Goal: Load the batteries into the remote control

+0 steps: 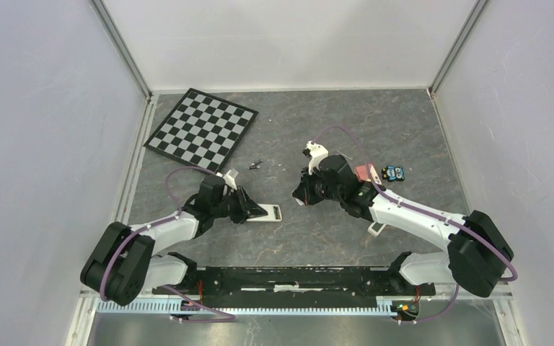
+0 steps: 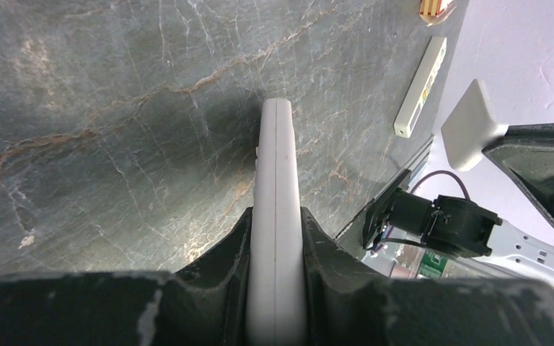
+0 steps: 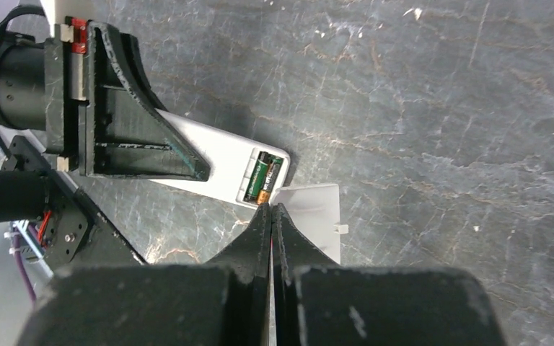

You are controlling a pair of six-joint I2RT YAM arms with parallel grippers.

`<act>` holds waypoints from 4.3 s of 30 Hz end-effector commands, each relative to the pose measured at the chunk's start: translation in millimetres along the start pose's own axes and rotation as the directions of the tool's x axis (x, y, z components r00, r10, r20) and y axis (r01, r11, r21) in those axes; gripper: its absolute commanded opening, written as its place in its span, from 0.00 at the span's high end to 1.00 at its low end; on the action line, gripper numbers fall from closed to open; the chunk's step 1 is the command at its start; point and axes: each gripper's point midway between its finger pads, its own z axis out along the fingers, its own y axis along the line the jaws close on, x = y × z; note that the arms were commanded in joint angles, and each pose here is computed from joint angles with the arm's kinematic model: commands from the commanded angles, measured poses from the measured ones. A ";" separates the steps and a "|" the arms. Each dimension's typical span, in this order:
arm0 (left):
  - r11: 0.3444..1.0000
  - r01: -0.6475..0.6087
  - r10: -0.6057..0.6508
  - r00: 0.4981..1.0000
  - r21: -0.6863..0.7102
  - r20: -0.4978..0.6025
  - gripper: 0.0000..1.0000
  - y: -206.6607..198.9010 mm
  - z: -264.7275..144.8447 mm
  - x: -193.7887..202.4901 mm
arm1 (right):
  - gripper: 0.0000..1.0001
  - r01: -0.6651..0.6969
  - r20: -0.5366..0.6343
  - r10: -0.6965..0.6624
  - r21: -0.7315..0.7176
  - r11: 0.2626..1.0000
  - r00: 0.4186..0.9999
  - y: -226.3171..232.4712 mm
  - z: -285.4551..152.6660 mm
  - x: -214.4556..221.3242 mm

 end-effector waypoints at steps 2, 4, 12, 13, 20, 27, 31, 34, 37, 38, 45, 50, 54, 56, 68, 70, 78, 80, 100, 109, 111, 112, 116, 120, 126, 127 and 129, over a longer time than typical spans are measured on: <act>1.000 0.016 -0.016 0.999 -0.004 -0.036 0.66 -2.2 2.6 1.9 | 1.00 -0.055 0.046 0.059 -0.091 0.994 0.997 16.3 -0.5 -8.4; 0.995 0.012 -0.015 0.999 -0.097 -0.030 0.56 13.8 0.6 1.5 | 1.00 -0.069 0.047 0.074 -0.107 0.992 0.996 18.8 -0.4 -7.6; 0.915 -0.027 0.044 0.998 -0.402 0.035 0.23 53.1 -20.6 -19.0 | 1.00 -0.136 0.060 0.148 -0.172 0.976 0.987 30.6 -1.0 -10.8; 0.901 -0.030 0.059 0.997 -0.434 0.052 0.20 56.0 -24.6 -23.8 | 1.00 -0.143 0.066 0.157 -0.179 0.973 0.985 32.0 -1.3 -12.3; 0.847 -0.058 0.153 0.979 -0.528 0.138 0.02 48.4 -55.2 -49.2 | 1.00 -0.202 0.088 0.230 -0.250 0.947 0.969 44.6 -4.5 -21.6; 0.943 -0.133 0.225 0.930 -0.305 0.290 0.00 -28.0 -80.0 -71.3 | 1.00 -0.210 0.208 0.337 -0.465 0.860 0.918 75.6 -34.7 -71.0; 0.975 -0.219 0.213 0.909 -0.024 0.359 0.00 -98.2 -92.0 -73.4 | 1.00 -0.161 0.273 0.372 -0.572 0.804 0.887 97.8 -66.4 -106.9; 0.947 -0.242 0.151 0.916 0.211 0.372 0.00 -149.1 -100.2 -71.0 | 1.00 -0.131 0.302 0.416 -0.655 0.744 0.858 117.3 -97.1 -131.2; 0.841 -0.269 0.072 0.916 0.469 0.396 0.00 -202.9 -120.7 -71.3 | 1.00 -0.097 0.317 0.473 -0.741 0.665 0.822 136.8 -132.1 -154.6; 0.805 -0.270 0.050 0.918 0.528 0.393 0.00 -215.1 -127.7 -70.4 | 1.00 -0.094 0.312 0.494 -0.765 0.637 0.811 141.8 -142.0 -160.8; 0.612 -0.201 -0.092 0.942 0.765 0.321 0.00 -271.9 -169.0 -68.9 | 1.00 -0.070 0.256 0.624 -0.891 0.449 0.738 162.2 -192.9 -188.9; 0.503 -0.118 -0.143 0.966 0.856 0.217 0.00 -293.1 -184.6 -57.6 | 1.00 -0.070 0.230 0.670 -0.918 0.390 0.706 165.1 -207.2 -199.6; 0.458 -0.073 -0.112 0.984 0.886 0.139 0.00 -310.4 -182.1 -40.5 | 1.00 -0.098 0.194 0.680 -0.926 0.365 0.707 168.2 -206.1 -202.4; 0.430 -0.066 -0.108 0.986 0.900 0.124 0.01 -315.4 -184.5 -37.7 | 1.00 -0.117 0.166 0.687 -0.931 0.346 0.707 169.1 -203.8 -200.4; 0.362 -0.032 -0.079 0.995 0.931 0.065 0.16 -329.9 -198.6 -30.1 | 1.00 -0.229 -0.007 0.720 -0.950 0.212 0.694 170.9 -192.5 -183.0; 0.368 -0.019 -0.078 0.996 0.930 0.051 0.19 -329.9 -195.5 -30.4 | 1.00 -0.240 -0.026 0.722 -0.951 0.195 0.691 171.7 -190.6 -181.1; 0.369 -0.003 -0.069 0.997 0.930 0.030 0.52 -329.3 -194.7 -27.5 | 1.00 -0.265 -0.050 0.733 -0.947 0.181 0.678 167.9 -185.4 -176.9; 0.373 -0.009 -0.066 0.997 0.928 0.037 0.64 -328.5 -194.5 -27.0 | 1.00 -0.270 -0.051 0.734 -0.945 0.183 0.677 167.0 -184.7 -175.6; 0.660 -0.267 0.039 0.946 0.703 0.323 0.98 -287.5 -140.4 -43.4 | 0.27 -0.166 0.278 0.527 -0.746 0.645 0.803 140.7 -135.9 -137.5; 0.667 -0.258 0.038 0.949 0.699 0.314 0.98 -284.2 -135.1 -43.2 | 0.58 -0.174 0.293 0.515 -0.714 0.678 0.806 137.7 -126.0 -131.8; 0.668 -0.255 0.036 0.949 0.699 0.312 0.98 -283.1 -134.9 -43.0 | 0.59 -0.166 0.305 0.521 -0.719 0.675 0.797 136.9 -129.0 -132.9; 0.668 -0.258 0.038 0.949 0.698 0.313 0.98 -283.3 -135.3 -42.7 | 0.58 -0.160 0.310 0.522 -0.722 0.673 0.795 136.8 -130.4 -132.9; 0.670 -0.257 0.039 0.949 0.697 0.312 0.98 -282.8 -134.7 -42.8 | 0.62 -0.169 0.306 0.536 -0.729 0.664 0.787 135.0 -130.6 -130.5; 0.670 -0.261 0.040 0.947 0.695 0.317 0.98 -282.6 -135.1 -43.2 | 0.73 -0.178 0.289 0.542 -0.737 0.652 0.789 135.6 -129.4 -127.3; 0.680 -0.263 0.048 0.947 0.684 0.317 0.97 -280.0 -131.5 -43.2 | 0.99 -0.189 0.259 0.545 -0.751 0.633 0.798 136.8 -129.4 -119.7; 0.684 -0.267 0.052 0.946 0.679 0.320 0.92 -279.2 -131.3 -43.2 | 1.00 -0.188 0.260 0.541 -0.747 0.638 0.800 136.2 -128.4 -118.7; 0.702 -0.273 0.061 0.943 0.658 0.326 0.81 -274.4 -127.9 -43.7 | 1.00 -0.198 0.259 0.534 -0.731 0.653 0.805 132.6 -123.7 -114.5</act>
